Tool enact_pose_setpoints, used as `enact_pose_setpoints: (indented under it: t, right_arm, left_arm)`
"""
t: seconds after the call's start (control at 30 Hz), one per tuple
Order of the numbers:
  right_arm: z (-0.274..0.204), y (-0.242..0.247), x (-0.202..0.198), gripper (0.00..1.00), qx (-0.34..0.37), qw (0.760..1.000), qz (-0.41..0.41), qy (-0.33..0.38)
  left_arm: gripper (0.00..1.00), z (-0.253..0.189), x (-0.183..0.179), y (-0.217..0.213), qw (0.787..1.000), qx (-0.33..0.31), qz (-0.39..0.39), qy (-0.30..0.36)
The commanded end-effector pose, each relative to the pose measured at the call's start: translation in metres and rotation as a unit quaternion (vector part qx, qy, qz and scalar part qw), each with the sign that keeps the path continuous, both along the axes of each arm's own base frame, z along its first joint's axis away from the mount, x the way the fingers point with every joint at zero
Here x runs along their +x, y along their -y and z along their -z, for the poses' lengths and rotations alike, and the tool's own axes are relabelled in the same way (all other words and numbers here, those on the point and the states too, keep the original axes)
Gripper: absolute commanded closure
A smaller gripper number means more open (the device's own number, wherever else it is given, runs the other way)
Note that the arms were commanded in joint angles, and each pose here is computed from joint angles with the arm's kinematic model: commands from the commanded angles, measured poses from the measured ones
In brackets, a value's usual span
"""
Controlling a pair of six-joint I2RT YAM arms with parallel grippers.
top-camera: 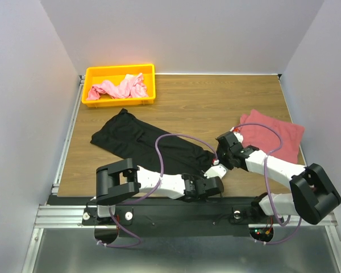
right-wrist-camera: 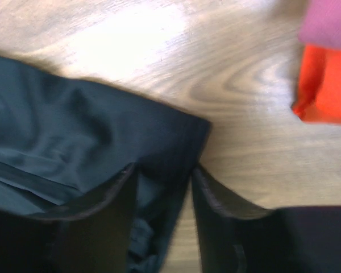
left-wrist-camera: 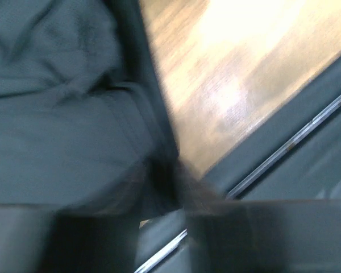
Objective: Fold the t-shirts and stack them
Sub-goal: Fold the tshirt
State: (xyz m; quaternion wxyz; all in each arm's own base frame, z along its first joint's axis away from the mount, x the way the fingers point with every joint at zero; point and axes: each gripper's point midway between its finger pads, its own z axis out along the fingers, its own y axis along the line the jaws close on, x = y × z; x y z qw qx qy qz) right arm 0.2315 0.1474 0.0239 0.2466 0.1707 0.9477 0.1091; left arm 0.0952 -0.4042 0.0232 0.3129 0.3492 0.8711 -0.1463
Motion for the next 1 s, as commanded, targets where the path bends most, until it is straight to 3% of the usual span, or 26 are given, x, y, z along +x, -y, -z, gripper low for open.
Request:
enact_pose_setpoints:
  t: [0.0,0.03,0.2,0.3,0.47,0.67,0.97]
  right_arm:
    - [0.009,-0.004,0.003,0.6,0.004,1.0,-0.007,-0.007]
    - [0.009,-0.004,0.004,0.63,0.002,1.0,-0.006,-0.006]
    - [0.0,-0.002,0.014,0.82,-0.008,1.0,-0.006,0.016]
    - [-0.016,0.001,0.02,1.0,-0.005,0.999,-0.007,0.046]
    - [-0.033,0.007,0.017,1.0,-0.003,0.998,-0.008,0.069]
    - [-0.052,0.018,0.017,1.0,-0.034,0.996,-0.019,0.078]
    - [-0.078,-0.032,0.036,1.0,0.002,0.991,-0.101,0.085]
  left_arm:
    - [0.91,0.018,0.01,-0.01,0.999,0.041,-0.011,0.002]
    - [1.0,0.019,0.013,-0.013,0.999,0.045,-0.016,0.004]
    - [1.0,0.005,0.008,-0.001,1.0,0.016,0.005,-0.009]
    - [1.0,-0.015,-0.001,0.014,0.999,-0.027,0.034,-0.023]
    - [1.0,-0.051,-0.009,0.041,0.993,-0.092,0.071,-0.03]
    - [1.0,-0.064,-0.009,0.051,0.991,-0.11,0.071,-0.034]
    - [1.0,-0.082,0.021,0.007,0.989,-0.14,-0.016,-0.034]
